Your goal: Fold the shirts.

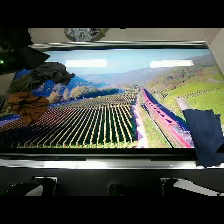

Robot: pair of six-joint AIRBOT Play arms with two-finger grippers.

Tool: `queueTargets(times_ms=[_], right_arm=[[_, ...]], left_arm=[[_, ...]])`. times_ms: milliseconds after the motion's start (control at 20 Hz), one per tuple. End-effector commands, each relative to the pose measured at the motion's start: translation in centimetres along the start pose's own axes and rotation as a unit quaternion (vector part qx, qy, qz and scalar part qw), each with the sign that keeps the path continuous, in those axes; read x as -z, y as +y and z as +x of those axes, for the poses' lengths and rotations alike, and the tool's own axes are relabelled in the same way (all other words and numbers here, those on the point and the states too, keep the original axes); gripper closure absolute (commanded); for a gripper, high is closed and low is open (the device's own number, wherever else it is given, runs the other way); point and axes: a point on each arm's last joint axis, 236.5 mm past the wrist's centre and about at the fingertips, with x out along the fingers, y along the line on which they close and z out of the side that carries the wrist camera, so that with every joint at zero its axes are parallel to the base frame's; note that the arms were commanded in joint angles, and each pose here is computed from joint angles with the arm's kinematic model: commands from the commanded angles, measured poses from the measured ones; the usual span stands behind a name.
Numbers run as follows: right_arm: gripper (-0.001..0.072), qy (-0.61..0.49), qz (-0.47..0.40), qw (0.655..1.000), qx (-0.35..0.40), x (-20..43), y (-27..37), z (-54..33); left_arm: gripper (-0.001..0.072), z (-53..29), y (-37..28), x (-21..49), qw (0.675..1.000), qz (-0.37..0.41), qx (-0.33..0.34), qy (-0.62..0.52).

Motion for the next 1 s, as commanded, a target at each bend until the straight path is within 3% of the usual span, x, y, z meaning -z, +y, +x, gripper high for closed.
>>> queueTargets(times_ms=[0,50,200,300,350,400,450,500,550,650,950], right_arm=[[0.0012,-0.106,-0.052,0.991,0.063,-4.6,-1.1,-7.3],[0.0012,-0.181,-0.097,0.973,0.109,-8.0,-0.5,-12.0],[0.0012,-0.384,-0.226,0.873,0.197,-16.0,9.4,-24.7],[0.0012,-0.427,-0.315,0.829,0.177,-17.2,19.8,-26.0],[0.0012,-0.401,-0.363,0.828,0.150,-16.2,24.7,-23.8],[0.0024,-0.363,-0.405,0.830,0.127,-15.0,28.8,-20.7],[0.0029,-0.312,-0.442,0.834,0.111,-13.7,31.3,-17.2],[0.0043,-0.248,-0.469,0.842,0.096,-12.0,32.7,-13.2],[0.0043,-0.172,-0.488,0.853,0.074,-9.9,33.4,-9.0],[0.0045,-0.072,-0.497,0.864,0.041,-6.6,33.2,-3.0],[0.0041,-0.034,-0.470,0.880,0.054,-5.7,31.4,-0.3]], left_arm=[[0.0681,-0.9,-1.1,-1.7,1.000,0.011,0.000,-0.023],[0.0682,-1.4,-1.0,-2.9,0.998,0.041,-0.023,-0.040],[0.0682,-2.2,5.8,-5.0,0.970,0.099,-0.220,-0.039],[0.0676,-0.8,11.2,-2.1,0.945,0.101,-0.310,0.034],[0.0632,0.6,13.1,0.9,0.939,0.083,-0.320,0.094],[0.0436,1.6,14.9,5.5,0.926,0.055,-0.328,0.181],[0.0076,1.7,16.2,10.9,0.898,0.019,-0.338,0.282],[0.0002,1.6,16.8,15.4,0.871,-0.002,-0.335,0.358],[0.0002,2.2,16.5,19.1,0.863,-0.013,-0.311,0.398],[0.0003,3.5,15.6,23.2,0.877,-0.031,-0.280,0.390],[0.0002,3.5,15.0,26.6,0.885,-0.017,-0.269,0.379]])
